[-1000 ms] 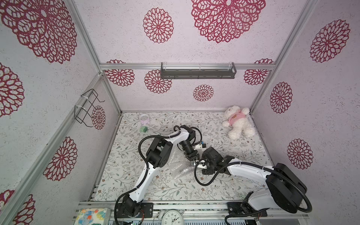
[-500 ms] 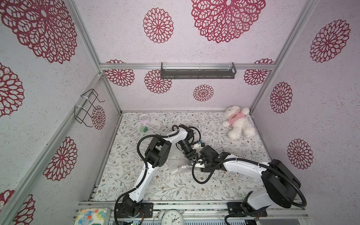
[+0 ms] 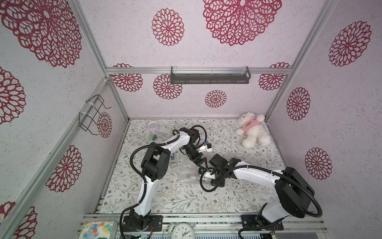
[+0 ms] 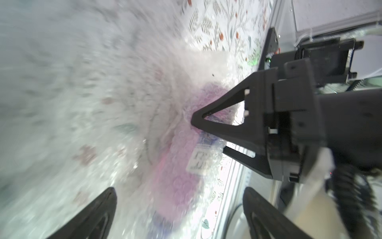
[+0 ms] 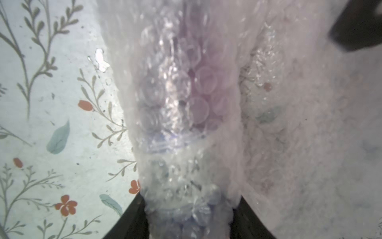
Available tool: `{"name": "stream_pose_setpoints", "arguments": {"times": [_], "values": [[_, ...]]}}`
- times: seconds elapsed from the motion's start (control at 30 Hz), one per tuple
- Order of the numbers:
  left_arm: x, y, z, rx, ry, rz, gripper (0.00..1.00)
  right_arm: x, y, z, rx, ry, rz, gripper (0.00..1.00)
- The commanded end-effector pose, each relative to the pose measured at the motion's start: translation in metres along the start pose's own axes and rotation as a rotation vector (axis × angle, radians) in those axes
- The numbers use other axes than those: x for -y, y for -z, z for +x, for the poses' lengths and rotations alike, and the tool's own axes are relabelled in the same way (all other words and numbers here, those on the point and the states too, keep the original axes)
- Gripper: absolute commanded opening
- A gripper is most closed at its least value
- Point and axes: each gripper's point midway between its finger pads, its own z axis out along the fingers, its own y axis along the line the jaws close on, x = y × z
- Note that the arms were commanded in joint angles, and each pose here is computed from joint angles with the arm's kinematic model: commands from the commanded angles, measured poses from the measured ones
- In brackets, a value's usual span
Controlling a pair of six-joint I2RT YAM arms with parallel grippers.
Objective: Wrap wine bottles in bubble wrap
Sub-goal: Wrap the wine bottle in bubble wrap.
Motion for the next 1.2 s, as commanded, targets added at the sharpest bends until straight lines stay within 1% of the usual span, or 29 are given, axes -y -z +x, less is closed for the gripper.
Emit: {"name": "stream_pose_setpoints", "arguments": {"times": [0.0, 0.03, 0.07, 0.1, 0.13, 0.2, 0.3, 0.4, 0.47, 0.53, 0.57, 0.6, 0.63, 0.7, 0.73, 0.77, 0.8, 0.87, 0.9, 0.93, 1.0, 1.03, 1.1, 1.17], "values": [[-0.024, 0.047, -0.016, 0.155, -0.025, -0.226, 0.97, -0.048, -0.010, 0.031, -0.145, -0.124, -0.229, 0.26], [-0.034, 0.060, -0.016, 0.197, -0.011, -0.305, 0.97, -0.050, -0.010, 0.031, -0.147, -0.136, -0.242, 0.26], [-0.038, 0.084, -0.018, 0.268, -0.015, -0.411, 0.97, -0.052, -0.010, 0.030, -0.145, -0.155, -0.260, 0.25], [-0.049, 0.106, -0.015, 0.334, 0.003, -0.538, 0.97, -0.055, -0.011, 0.028, -0.140, -0.172, -0.284, 0.25], [-0.054, 0.121, -0.014, 0.392, -0.005, -0.634, 0.97, -0.058, -0.010, 0.027, -0.132, -0.190, -0.311, 0.25], [-0.049, 0.143, -0.006, 0.505, -0.078, -0.786, 0.97, -0.062, -0.009, 0.025, -0.122, -0.211, -0.369, 0.25], [-0.027, 0.169, -0.002, 0.655, -0.179, -0.931, 0.97, -0.061, -0.007, 0.019, -0.111, -0.265, -0.434, 0.25], [-0.013, 0.176, 0.008, 0.712, -0.232, -1.018, 0.97, -0.055, -0.004, 0.010, -0.073, -0.349, -0.504, 0.25], [-0.011, 0.174, 0.014, 0.730, -0.226, -1.027, 0.97, -0.052, -0.001, 0.005, -0.046, -0.404, -0.556, 0.25], [-0.015, 0.165, 0.021, 0.708, -0.192, -1.005, 0.97, -0.050, 0.000, 0.002, -0.027, -0.441, -0.593, 0.24], [-0.016, 0.158, 0.024, 0.688, -0.186, -0.976, 0.97, -0.048, 0.000, 0.002, -0.025, -0.457, -0.601, 0.24], [-0.012, 0.143, 0.026, 0.648, -0.202, -0.909, 0.97, -0.046, 0.000, 0.002, -0.022, -0.472, -0.611, 0.24], [-0.005, 0.133, 0.026, 0.628, -0.233, -0.854, 0.97, -0.045, 0.000, 0.002, -0.019, -0.486, -0.621, 0.24], [0.018, 0.109, 0.023, 0.594, -0.356, -0.757, 0.97, -0.043, -0.001, 0.003, -0.020, -0.522, -0.651, 0.24], [0.028, 0.095, 0.024, 0.562, -0.435, -0.753, 0.97, -0.042, -0.001, 0.003, -0.022, -0.534, -0.661, 0.24], [0.036, 0.080, 0.026, 0.515, -0.533, -0.776, 0.97, -0.041, -0.003, 0.005, -0.029, -0.545, -0.666, 0.24], [0.038, 0.066, 0.031, 0.463, -0.613, -0.806, 0.97, -0.040, -0.004, 0.005, -0.036, -0.551, -0.669, 0.25], [0.039, 0.043, 0.039, 0.372, -0.737, -0.851, 0.97, -0.037, -0.008, 0.007, -0.047, -0.558, -0.669, 0.25], [0.037, 0.034, 0.043, 0.337, -0.776, -0.878, 0.98, -0.036, -0.009, 0.008, -0.054, -0.560, -0.666, 0.25], [0.035, 0.029, 0.044, 0.325, -0.803, -0.898, 1.00, -0.036, -0.010, 0.009, -0.062, -0.561, -0.663, 0.25], [0.035, 0.015, 0.048, 0.301, -0.882, -0.924, 0.98, -0.034, -0.011, 0.010, -0.068, -0.564, -0.658, 0.25], [0.036, 0.008, 0.049, 0.290, -0.923, -0.930, 0.98, -0.033, -0.012, 0.011, -0.069, -0.565, -0.654, 0.25], [0.038, -0.011, 0.051, 0.234, -1.028, -0.935, 0.98, -0.030, -0.012, 0.010, -0.064, -0.566, -0.652, 0.25], [0.037, -0.028, 0.050, 0.195, -1.086, -0.933, 0.98, -0.028, -0.012, 0.009, -0.057, -0.564, -0.650, 0.26]]}}
